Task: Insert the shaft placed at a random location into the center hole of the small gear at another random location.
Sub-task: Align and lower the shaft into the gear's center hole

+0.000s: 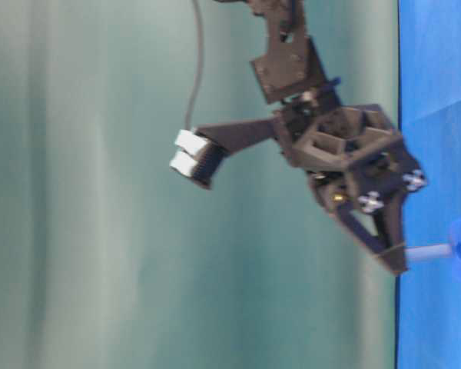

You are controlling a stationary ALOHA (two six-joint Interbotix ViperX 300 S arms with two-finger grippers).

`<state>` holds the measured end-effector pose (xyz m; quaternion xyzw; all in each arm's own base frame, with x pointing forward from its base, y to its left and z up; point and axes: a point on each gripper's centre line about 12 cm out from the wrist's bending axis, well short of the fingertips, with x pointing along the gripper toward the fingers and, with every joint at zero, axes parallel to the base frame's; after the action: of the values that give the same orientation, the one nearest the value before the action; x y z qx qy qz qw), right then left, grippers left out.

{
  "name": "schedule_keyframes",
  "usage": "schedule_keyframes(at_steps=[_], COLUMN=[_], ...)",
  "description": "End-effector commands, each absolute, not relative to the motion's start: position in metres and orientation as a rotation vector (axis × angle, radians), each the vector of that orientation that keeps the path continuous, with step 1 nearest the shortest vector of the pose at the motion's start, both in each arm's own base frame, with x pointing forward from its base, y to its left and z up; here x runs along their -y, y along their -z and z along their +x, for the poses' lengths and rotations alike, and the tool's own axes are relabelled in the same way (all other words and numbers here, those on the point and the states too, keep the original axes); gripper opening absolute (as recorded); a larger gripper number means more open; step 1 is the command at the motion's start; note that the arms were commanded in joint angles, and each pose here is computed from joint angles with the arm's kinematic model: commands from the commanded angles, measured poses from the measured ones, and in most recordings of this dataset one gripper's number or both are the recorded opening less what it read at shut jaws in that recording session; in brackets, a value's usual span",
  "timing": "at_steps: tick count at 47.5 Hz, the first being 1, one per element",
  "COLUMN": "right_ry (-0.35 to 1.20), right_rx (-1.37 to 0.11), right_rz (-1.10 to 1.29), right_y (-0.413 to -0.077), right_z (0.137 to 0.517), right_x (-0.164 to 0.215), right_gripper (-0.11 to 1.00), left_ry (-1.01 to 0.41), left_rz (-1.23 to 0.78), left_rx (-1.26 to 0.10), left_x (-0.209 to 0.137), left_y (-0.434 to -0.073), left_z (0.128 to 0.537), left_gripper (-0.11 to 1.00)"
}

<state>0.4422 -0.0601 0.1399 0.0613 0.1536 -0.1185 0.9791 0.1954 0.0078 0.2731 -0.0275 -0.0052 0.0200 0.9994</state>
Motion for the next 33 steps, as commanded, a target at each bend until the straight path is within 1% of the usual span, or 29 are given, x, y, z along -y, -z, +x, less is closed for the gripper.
schedule_keyframes(at_steps=[1,7,33], right_ry=[0.248,0.257,0.255], right_rx=[-0.282,-0.291,-0.291], right_rz=[0.131,0.138,0.141], right_y=[-0.1438,-0.1378,-0.1357], right_z=[0.4440,0.4426,0.4424], right_x=[0.0608,0.0615,0.0592], right_gripper=[0.03,0.03,0.03], left_ry=[-0.041,-0.041,-0.041], left_rz=[-0.055,-0.055,-0.055], left_rx=[0.024,0.024,0.024], left_x=[-0.0082,-0.0082,-0.0082], left_y=[-0.2776,-0.2776,-0.2776], left_z=[0.1966,0.1966,0.1966], left_gripper=[0.00,0.00,0.00])
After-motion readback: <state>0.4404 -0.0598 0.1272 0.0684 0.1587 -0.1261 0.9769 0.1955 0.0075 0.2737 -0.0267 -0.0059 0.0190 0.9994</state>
